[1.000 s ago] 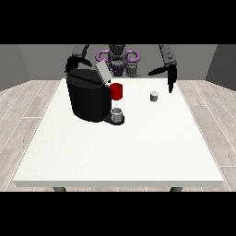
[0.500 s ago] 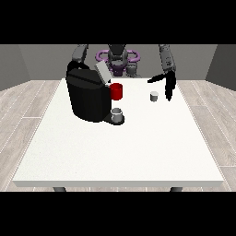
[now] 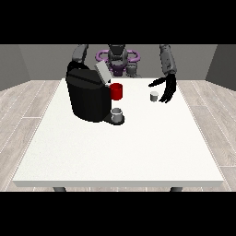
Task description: Insert the coffee pod into the coffee machine and close the lid
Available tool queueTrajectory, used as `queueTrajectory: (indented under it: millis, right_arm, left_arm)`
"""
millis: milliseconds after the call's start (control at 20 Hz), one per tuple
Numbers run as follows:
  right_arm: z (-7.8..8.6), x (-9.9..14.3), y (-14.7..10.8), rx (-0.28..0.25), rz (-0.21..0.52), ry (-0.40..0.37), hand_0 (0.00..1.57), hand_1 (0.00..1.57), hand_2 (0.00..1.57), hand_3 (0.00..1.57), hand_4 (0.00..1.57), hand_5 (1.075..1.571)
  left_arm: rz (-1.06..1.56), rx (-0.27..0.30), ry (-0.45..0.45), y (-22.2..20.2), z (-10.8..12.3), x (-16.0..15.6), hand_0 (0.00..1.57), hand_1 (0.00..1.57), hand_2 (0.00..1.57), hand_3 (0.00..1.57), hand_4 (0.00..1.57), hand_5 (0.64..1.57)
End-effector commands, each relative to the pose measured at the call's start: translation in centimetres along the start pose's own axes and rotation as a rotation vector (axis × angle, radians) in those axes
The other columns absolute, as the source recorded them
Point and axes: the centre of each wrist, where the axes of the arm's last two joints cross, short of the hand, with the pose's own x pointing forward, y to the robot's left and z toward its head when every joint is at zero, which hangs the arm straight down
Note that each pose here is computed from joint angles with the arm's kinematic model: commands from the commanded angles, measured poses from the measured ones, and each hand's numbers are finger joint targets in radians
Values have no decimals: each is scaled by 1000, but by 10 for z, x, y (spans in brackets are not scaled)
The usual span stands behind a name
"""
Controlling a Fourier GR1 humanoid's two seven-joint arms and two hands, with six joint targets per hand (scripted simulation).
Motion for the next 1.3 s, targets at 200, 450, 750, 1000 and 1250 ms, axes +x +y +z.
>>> queueTrajectory:
  millis: [200,450,750,1000,1250]
  right_arm:
    - [-5,11,11,38,-2,-30,0,0,0,0,515,1571]
    - [-8,16,13,16,-9,-41,0,0,0,0,524,1571]
    - [-14,14,-11,-1,-43,-17,0,0,0,0,514,1571]
    - [-4,4,-4,12,-49,-7,0,0,0,0,426,1571]
    - [-4,1,-3,-31,-33,0,0,0,0,0,430,1571]
  left_arm:
    - [-170,13,24,-2,-9,-4,568,568,698,414,0,1571]
    - [-253,49,-28,-6,-9,-11,673,673,809,551,0,1571]
    - [-247,112,-43,-28,-19,0,837,837,974,737,391,1571]
    - [-354,109,-47,-4,-11,-18,987,987,1095,867,286,1571]
    - [-420,50,-28,-11,-3,-32,1115,1115,1173,966,280,1571]
